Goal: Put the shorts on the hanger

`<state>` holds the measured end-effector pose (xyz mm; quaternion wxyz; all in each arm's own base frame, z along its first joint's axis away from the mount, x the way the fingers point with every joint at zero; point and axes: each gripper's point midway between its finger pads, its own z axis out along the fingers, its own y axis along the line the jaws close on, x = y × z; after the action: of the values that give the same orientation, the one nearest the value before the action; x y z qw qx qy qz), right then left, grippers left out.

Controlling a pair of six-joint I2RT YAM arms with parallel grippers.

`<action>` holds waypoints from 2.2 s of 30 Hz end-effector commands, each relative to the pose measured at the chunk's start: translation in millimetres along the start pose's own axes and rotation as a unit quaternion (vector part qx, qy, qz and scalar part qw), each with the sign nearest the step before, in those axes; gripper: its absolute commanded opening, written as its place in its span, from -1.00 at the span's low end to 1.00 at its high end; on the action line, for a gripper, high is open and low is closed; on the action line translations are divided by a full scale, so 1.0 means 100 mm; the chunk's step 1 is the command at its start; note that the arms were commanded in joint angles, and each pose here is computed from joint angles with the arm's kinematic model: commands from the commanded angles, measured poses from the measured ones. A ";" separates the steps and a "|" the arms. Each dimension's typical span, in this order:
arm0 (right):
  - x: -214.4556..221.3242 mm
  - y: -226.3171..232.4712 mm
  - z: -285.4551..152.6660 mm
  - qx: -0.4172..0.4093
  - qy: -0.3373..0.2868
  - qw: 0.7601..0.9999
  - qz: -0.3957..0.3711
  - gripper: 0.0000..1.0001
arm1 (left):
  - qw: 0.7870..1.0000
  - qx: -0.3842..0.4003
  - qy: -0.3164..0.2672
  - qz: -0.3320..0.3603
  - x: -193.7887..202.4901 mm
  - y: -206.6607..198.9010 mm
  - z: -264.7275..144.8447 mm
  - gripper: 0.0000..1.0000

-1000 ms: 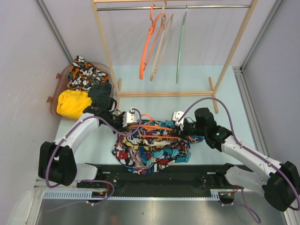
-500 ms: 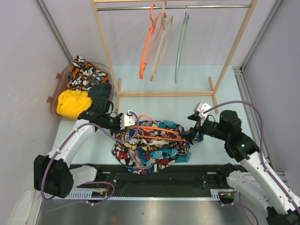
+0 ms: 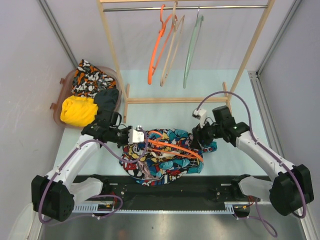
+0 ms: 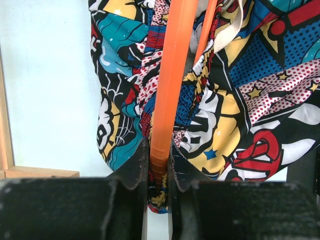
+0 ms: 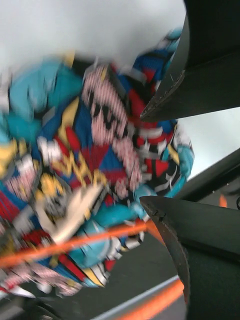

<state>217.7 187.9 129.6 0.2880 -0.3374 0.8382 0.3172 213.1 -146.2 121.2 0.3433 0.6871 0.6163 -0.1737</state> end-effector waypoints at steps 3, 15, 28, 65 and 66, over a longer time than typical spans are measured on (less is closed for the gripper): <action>-0.02 0.22 0.26 -0.013 0.034 0.996 -0.085 0.35 | 1.000 -0.006 -0.014 0.026 -0.07 0.00 0.02 -1.00; 0.17 -0.05 0.64 0.063 0.096 0.984 -0.138 0.05 | 1.000 -0.001 -0.009 0.009 -0.09 -0.03 0.00 -1.00; 0.29 -0.57 -0.13 0.151 0.085 0.983 -0.056 -1.00 | 0.991 -0.091 0.018 -0.092 0.27 0.28 -0.31 -1.00; -0.43 -0.36 -0.62 0.130 -0.020 0.989 -0.062 0.49 | 0.988 -0.114 0.066 -0.084 0.12 0.61 -0.25 -1.00; -0.47 -0.36 -0.65 0.131 -0.026 0.989 -0.066 0.55 | 0.988 -0.112 0.063 -0.083 0.10 0.60 -0.25 -1.00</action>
<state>249.3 148.0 166.5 0.3432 -0.3471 0.8466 0.2121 264.1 -128.7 127.0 0.3497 0.6128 0.7006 -0.1064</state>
